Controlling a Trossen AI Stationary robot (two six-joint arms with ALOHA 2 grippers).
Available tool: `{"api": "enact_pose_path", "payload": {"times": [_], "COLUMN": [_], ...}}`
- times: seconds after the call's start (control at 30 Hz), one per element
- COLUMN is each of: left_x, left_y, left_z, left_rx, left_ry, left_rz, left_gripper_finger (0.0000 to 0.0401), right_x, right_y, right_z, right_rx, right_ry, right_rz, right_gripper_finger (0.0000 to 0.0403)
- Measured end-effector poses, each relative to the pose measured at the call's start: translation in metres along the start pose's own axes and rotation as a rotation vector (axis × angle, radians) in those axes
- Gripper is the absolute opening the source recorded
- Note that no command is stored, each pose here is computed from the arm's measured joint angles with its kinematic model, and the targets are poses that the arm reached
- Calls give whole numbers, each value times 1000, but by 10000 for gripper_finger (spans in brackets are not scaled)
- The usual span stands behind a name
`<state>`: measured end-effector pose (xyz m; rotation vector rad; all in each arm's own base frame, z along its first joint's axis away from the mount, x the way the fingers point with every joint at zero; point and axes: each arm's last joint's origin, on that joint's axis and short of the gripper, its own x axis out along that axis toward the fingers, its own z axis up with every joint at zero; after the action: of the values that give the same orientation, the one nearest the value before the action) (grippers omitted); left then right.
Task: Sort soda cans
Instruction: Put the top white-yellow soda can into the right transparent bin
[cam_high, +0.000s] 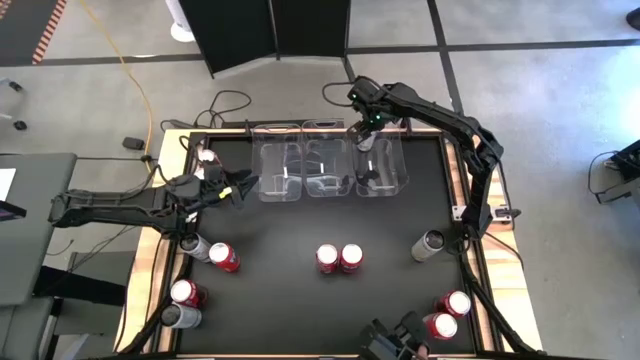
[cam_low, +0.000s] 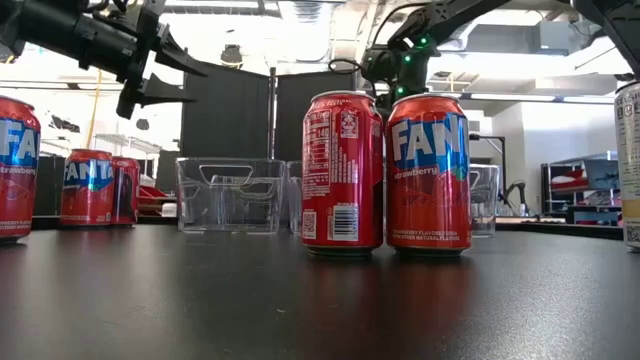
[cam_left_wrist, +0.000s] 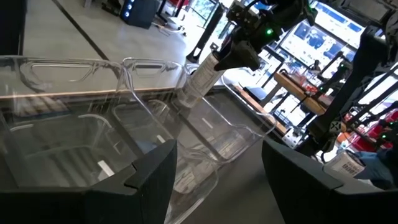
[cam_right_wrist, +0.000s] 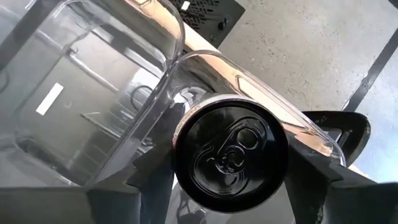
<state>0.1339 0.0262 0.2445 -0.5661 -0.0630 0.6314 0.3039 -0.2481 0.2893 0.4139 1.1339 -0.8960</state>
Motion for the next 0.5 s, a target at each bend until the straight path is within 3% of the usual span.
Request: {"api": "enact_pose_path", "payload": {"times": [0.33,0.5], "left_x": [0,0], "left_y": [0,0], "left_z": [0,0], "left_rx": [-1,6], "left_ry": [0,0], "left_rz": [0,0], "left_gripper_finger": [231,231], "right_x": [-1,-4], "right_y": [-1,-1], "right_z": [2,2], "right_rx": [3,4], "right_ry": [-19,-27], "right_rz": [15,22], "right_gripper_finger": [357,376]}}
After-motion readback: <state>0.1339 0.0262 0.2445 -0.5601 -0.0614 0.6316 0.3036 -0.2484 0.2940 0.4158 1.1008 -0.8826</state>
